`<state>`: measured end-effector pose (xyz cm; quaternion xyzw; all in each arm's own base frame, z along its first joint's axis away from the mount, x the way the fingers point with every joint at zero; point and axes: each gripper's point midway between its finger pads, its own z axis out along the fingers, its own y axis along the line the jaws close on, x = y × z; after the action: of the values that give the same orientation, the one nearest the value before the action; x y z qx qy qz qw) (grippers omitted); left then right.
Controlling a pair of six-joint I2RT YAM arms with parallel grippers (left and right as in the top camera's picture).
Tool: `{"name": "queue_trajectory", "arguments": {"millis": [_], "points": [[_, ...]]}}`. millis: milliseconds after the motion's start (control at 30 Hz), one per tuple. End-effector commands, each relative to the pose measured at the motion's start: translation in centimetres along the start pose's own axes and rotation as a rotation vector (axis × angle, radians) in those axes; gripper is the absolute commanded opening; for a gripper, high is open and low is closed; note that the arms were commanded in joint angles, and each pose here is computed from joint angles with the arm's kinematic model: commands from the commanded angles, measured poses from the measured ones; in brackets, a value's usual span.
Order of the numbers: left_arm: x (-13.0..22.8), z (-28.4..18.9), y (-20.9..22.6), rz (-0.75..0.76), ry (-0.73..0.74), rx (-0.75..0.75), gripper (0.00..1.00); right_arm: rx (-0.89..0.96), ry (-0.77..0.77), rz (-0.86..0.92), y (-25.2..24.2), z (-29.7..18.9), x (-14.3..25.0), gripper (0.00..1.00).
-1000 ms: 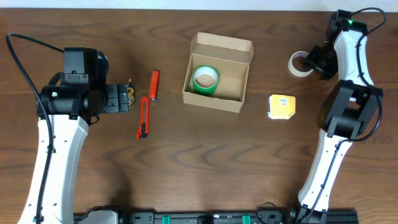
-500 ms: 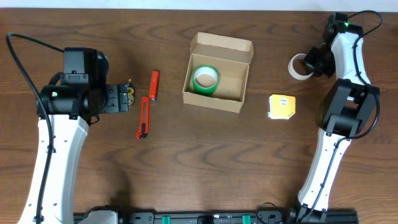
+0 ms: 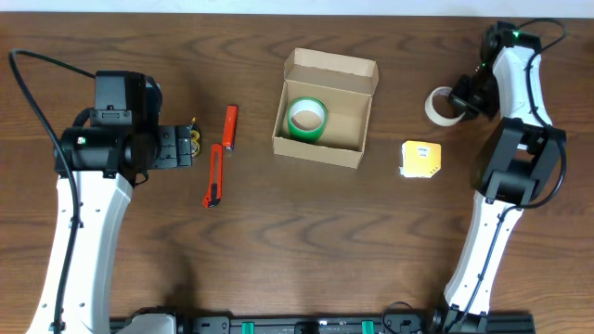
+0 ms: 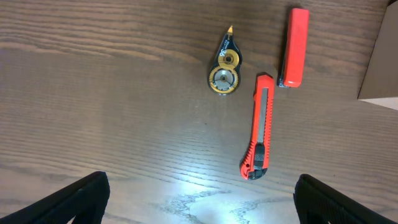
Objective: Pack container
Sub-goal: 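Carry the beige tape roll into the box beside the green roll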
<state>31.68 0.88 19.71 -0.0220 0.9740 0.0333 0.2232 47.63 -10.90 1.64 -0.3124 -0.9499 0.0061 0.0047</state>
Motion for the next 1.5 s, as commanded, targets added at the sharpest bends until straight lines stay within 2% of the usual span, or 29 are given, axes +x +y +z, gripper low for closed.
{"name": "queue_trajectory", "arguments": {"millis": [0,167,267,400,500,700,967,1233,1467], "points": [[-0.6,-0.4,0.3,0.001,-0.016,-0.008,0.95,-0.106,-0.171,-0.112,3.4,-9.5,0.6,0.01],[-0.6,-0.4,0.3,0.001,-0.016,-0.008,0.95,-0.198,-0.358,-0.279,7.5,-19.4,4.3,0.02],[-0.6,-0.4,0.3,0.001,-0.016,-0.008,0.95,-0.260,-0.460,-0.425,10.5,-24.8,8.3,0.02],[-0.6,-0.4,0.3,0.001,-0.016,-0.008,0.95,-0.305,-0.554,-0.626,14.3,-29.1,14.3,0.01],[-0.6,-0.4,0.3,0.001,-0.016,-0.008,0.95,-0.283,-0.598,-0.761,16.8,-29.9,17.9,0.01],[-0.6,-0.4,0.3,0.001,-0.016,-0.008,0.95,-0.208,-0.606,-0.893,21.2,-27.2,21.1,0.01],[-0.6,-0.4,0.3,0.001,-0.016,-0.008,0.95,-0.159,-0.509,-0.913,26.0,-19.0,20.5,0.01],[-0.6,-0.4,0.3,0.001,-0.016,-0.008,0.95,-0.054,-0.374,-0.940,26.8,-10.8,20.1,0.01],[-0.6,-0.4,0.3,0.001,-0.016,-0.008,0.95,-0.028,-0.341,-0.935,26.6,-8.8,19.8,0.01]]}}
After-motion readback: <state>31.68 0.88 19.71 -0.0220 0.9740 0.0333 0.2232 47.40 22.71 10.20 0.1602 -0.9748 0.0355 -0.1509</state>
